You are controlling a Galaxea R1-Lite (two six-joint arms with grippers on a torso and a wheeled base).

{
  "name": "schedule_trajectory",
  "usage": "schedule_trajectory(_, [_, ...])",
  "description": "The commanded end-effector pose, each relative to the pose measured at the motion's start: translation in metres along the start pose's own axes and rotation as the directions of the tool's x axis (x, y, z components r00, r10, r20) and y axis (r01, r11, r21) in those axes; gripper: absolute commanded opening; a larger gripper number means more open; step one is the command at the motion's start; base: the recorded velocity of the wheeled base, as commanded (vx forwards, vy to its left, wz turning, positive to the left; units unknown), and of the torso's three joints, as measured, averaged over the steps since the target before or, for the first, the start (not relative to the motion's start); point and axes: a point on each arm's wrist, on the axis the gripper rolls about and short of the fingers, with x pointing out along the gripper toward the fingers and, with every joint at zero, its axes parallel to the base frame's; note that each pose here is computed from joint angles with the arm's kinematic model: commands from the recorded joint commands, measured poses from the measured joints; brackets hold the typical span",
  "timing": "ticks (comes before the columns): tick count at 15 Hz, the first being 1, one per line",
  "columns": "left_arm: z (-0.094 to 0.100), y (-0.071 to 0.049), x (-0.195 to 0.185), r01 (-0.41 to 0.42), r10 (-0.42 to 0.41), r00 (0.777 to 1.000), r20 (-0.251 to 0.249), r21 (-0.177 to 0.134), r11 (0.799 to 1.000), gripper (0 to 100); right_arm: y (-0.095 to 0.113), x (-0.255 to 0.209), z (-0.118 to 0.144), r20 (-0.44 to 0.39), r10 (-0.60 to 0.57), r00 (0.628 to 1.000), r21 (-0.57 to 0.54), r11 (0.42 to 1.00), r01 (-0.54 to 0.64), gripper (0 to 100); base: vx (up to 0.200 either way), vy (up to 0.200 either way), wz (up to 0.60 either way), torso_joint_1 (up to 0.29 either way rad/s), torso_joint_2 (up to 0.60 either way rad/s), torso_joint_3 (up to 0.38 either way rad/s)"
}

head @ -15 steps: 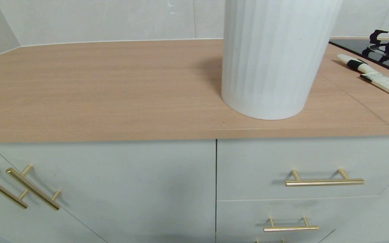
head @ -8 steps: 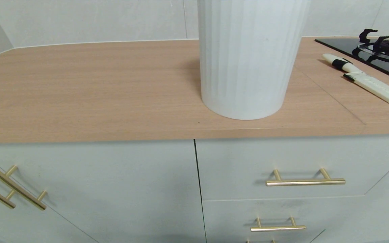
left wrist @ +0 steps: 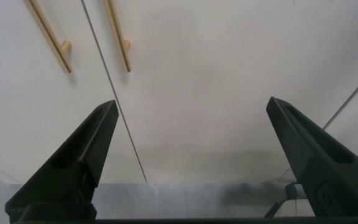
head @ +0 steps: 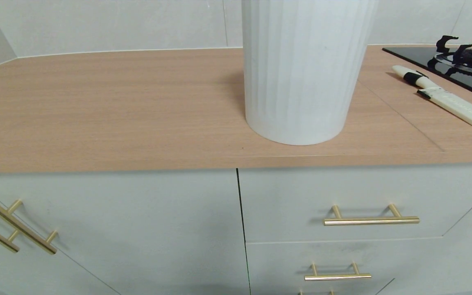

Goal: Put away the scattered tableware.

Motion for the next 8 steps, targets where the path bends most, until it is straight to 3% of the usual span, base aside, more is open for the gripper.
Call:
schedule_trajectory(1, [0.0001, 0.0000, 0.0000, -0.001, 0.001, 1.000, 0.001, 0.000, 1.000, 100, 0.0000, 0.0001, 0.0000, -0.001, -0.001, 1.000, -0.001, 1.000, 0.001, 100, 0.000, 0.000, 0.00, 0.000, 0.00, 0.000])
schedule_trajectory(3, [0.0001, 0.0000, 0.0000, -0.001, 0.001, 1.000, 0.001, 0.000, 1.000, 100, 0.0000, 0.0001, 0.0000, -0.001, -0.001, 1.000, -0.001, 1.000, 0.001, 100, 0.000, 0.000, 0.00, 0.035, -0.09, -0.040])
schedule_trajectory(6, [0.0001, 0.0000, 0.0000, -0.001, 0.001, 1.000, 0.001, 0.000, 1.000, 100, 0.0000, 0.0001, 0.0000, -0.001, -0.001, 1.000, -0.001, 1.000, 0.001, 100, 0.000, 0.000, 0.00, 0.137, -0.17, -0.227])
schedule_trajectory(8, [-0.0003, 0.0000, 0.0002, -0.001, 0.001, 1.000, -0.001, 0.000, 1.000, 100, 0.0000, 0.0001, 0.0000, -0.001, -0.001, 1.000, -0.001, 1.000, 0.001, 100, 0.000, 0.000, 0.00, 0.190, -0.44, -0.264])
